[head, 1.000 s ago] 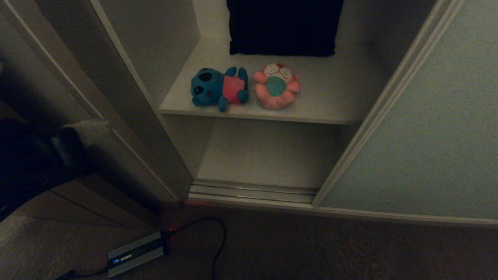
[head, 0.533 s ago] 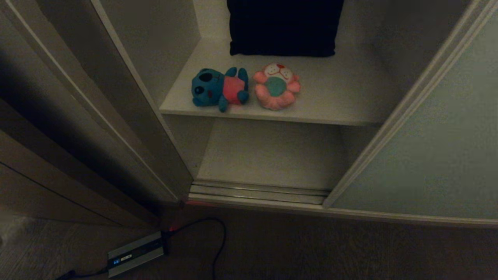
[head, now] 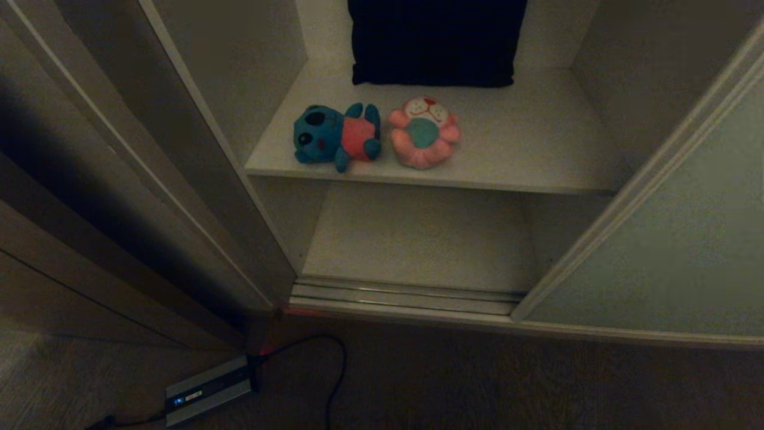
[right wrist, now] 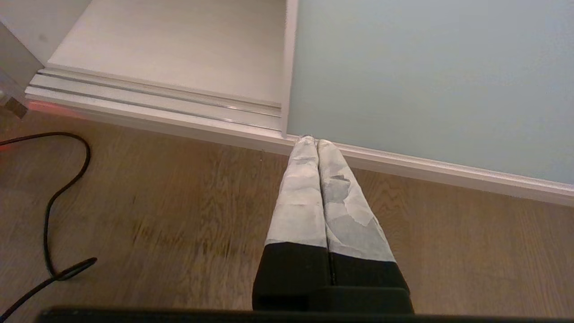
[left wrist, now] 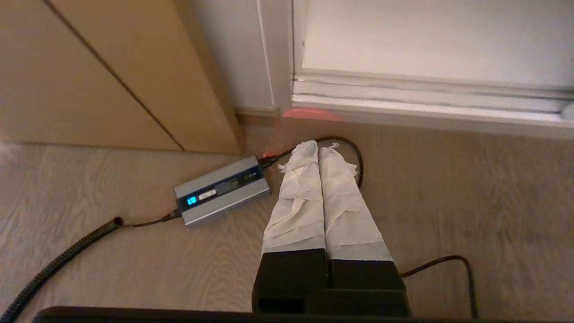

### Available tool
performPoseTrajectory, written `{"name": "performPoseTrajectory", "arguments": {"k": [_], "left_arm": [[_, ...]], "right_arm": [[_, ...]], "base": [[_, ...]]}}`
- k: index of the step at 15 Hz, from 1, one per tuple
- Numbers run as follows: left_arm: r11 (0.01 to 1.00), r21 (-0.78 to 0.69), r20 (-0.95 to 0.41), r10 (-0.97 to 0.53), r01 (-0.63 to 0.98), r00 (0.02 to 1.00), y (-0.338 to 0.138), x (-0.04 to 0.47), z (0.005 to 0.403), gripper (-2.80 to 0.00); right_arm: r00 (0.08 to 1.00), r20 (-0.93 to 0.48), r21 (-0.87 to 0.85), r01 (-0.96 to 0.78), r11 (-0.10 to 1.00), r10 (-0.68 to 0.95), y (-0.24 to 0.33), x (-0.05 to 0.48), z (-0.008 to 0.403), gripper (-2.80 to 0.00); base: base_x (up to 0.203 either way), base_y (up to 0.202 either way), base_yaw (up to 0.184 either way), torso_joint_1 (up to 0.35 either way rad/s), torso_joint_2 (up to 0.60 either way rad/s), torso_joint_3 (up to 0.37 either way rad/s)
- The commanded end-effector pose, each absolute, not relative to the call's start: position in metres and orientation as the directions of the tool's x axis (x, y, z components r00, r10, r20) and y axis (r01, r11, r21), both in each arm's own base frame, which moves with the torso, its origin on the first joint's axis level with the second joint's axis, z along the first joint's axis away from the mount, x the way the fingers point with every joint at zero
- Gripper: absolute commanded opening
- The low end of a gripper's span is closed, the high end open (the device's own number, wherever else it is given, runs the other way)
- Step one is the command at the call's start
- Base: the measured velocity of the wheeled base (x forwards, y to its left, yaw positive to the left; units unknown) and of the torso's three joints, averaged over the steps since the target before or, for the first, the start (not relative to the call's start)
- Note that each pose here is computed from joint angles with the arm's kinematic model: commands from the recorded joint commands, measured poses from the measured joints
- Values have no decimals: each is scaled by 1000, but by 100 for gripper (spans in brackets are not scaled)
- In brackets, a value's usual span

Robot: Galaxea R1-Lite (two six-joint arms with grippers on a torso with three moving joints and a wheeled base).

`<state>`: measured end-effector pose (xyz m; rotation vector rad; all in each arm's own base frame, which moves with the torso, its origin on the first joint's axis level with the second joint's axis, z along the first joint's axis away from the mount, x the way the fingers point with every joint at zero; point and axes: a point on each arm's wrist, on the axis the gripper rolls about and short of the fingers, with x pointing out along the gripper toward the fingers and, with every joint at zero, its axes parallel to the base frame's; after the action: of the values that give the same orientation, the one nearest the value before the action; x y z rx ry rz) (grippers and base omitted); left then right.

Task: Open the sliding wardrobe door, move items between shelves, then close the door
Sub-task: Open the door

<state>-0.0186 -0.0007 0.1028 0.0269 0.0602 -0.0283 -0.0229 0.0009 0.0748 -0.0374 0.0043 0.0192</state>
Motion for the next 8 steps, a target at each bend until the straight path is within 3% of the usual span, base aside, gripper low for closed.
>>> {"name": "performPoseTrajectory", "arguments": {"k": [1, 8], "left_arm": [[999, 35, -21, -33, 34, 999, -1, -27, 82, -280], [1000, 31, 5, 0, 0, 1000, 0, -23, 76, -280]], "right_arm": [[1000, -10, -38, -20, 999, 20, 1, -22, 74, -280], [1000, -11, -38, -20, 999, 20, 1, -22, 74, -280]], "base": [[0, 0, 0, 0, 0, 0], [0, 0, 0, 0, 0, 0]]}}
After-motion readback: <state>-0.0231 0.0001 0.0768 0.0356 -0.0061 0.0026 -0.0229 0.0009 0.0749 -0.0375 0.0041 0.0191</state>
